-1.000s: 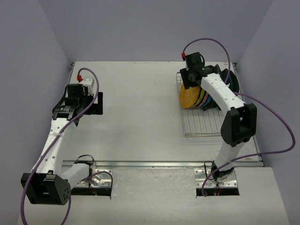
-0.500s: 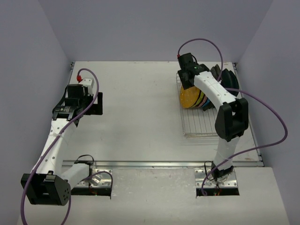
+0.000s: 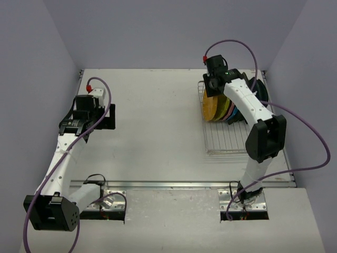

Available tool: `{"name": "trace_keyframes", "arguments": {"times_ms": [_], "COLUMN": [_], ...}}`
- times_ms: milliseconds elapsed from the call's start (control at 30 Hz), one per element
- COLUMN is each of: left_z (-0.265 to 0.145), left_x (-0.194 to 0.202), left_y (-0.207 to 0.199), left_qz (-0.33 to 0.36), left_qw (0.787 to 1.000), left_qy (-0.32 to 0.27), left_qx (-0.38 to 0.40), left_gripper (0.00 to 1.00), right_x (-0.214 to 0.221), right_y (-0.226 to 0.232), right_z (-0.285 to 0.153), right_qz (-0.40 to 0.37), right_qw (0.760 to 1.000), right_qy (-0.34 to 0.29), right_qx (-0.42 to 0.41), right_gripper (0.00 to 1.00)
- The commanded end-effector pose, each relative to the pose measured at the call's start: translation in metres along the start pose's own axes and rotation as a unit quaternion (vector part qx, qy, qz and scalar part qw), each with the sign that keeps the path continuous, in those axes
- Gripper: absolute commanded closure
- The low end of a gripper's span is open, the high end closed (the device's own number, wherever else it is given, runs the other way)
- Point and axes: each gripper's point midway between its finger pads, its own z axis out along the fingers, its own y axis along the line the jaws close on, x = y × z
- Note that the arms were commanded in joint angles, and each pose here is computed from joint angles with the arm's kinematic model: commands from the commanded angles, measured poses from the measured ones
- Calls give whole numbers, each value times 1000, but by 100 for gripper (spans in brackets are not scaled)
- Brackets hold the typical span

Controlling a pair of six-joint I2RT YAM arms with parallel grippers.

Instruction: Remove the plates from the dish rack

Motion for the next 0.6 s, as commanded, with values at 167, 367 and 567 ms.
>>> {"name": "trace_keyframes", "arguments": {"times_ms": [167,367,567], "left_z": [-3,-3,-2], "left_x": [-15,-14,-14], "left_y": [-2,-1,0], "left_qz": [-9,-8,-8], "left_qw": [1000,1000,999], "left_qy": [-29,-30,-31], "left_qx": [2,0,-3], "left_gripper": [0,0,0], "right_x": [46,54,42], "right_y": [22,28,27], "right_z": [33,41,29], "right_qz": [-1,5,11], "right_qw": [996,995,996], "right_qy": [86,101,81], "right_qx": [-11,-21,-32], "right_gripper": [61,64,90]}}
